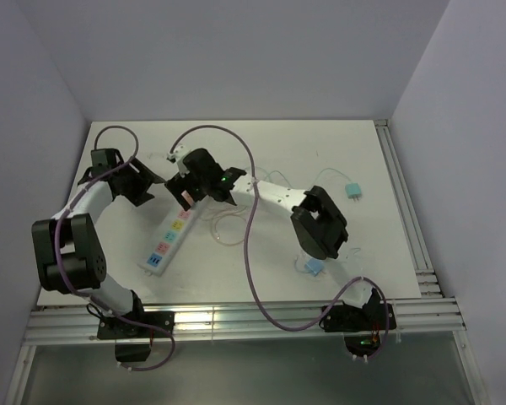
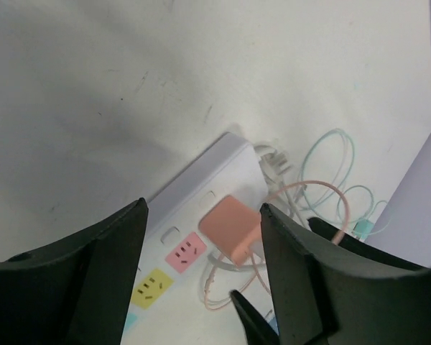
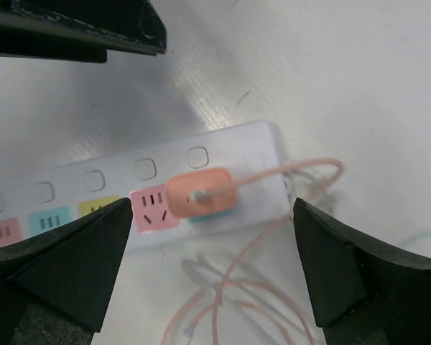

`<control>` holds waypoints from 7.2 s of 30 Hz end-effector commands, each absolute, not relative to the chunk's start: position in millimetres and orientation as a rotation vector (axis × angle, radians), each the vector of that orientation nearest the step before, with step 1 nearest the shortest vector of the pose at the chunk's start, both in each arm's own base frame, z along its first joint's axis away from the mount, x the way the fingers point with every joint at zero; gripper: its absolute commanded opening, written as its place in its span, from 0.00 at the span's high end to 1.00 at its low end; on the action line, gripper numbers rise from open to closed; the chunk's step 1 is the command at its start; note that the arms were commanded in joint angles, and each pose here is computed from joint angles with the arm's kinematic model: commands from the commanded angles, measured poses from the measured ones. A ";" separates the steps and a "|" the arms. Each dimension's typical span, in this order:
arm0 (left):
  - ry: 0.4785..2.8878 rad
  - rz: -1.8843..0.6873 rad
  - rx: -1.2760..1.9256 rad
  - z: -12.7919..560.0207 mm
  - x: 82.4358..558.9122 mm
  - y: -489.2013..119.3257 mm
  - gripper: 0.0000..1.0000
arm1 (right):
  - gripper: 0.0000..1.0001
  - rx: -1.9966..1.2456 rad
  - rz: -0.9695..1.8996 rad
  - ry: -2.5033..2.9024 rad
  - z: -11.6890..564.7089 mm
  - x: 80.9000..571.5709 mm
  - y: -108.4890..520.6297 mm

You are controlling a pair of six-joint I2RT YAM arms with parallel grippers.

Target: Insert the plug

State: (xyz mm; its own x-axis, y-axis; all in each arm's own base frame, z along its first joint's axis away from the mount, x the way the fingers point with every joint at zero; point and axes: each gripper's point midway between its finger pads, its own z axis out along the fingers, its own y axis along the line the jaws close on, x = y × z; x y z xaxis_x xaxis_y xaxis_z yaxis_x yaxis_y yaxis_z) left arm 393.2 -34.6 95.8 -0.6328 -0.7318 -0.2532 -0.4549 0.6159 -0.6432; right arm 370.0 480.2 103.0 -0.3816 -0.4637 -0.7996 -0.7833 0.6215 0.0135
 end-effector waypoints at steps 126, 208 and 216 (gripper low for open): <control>1.948 -1.203 0.282 388.8 301.4 -263.4 0.34 | 1.00 -0.747 0.657 1.444 357.9 283.5 278.5; 1.902 -1.493 0.728 368.3 217.1 -273.5 1.00 | 0.33 -0.825 1.434 1.708 342.1 217.2 284.7; 1.878 -1.570 0.762 372.3 203.8 -273.9 1.00 | 0.32 -0.906 1.550 1.611 345.9 199.6 288.4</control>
State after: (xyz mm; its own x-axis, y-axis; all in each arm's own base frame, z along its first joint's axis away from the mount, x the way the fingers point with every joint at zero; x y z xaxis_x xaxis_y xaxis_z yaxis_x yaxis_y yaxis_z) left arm 215.7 -273.0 357.7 -0.7087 0.0584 -0.7031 0.6948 0.2307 -0.6812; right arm 216.1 287.0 319.7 -0.5550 -0.0336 -0.8312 -0.8239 0.1598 0.5437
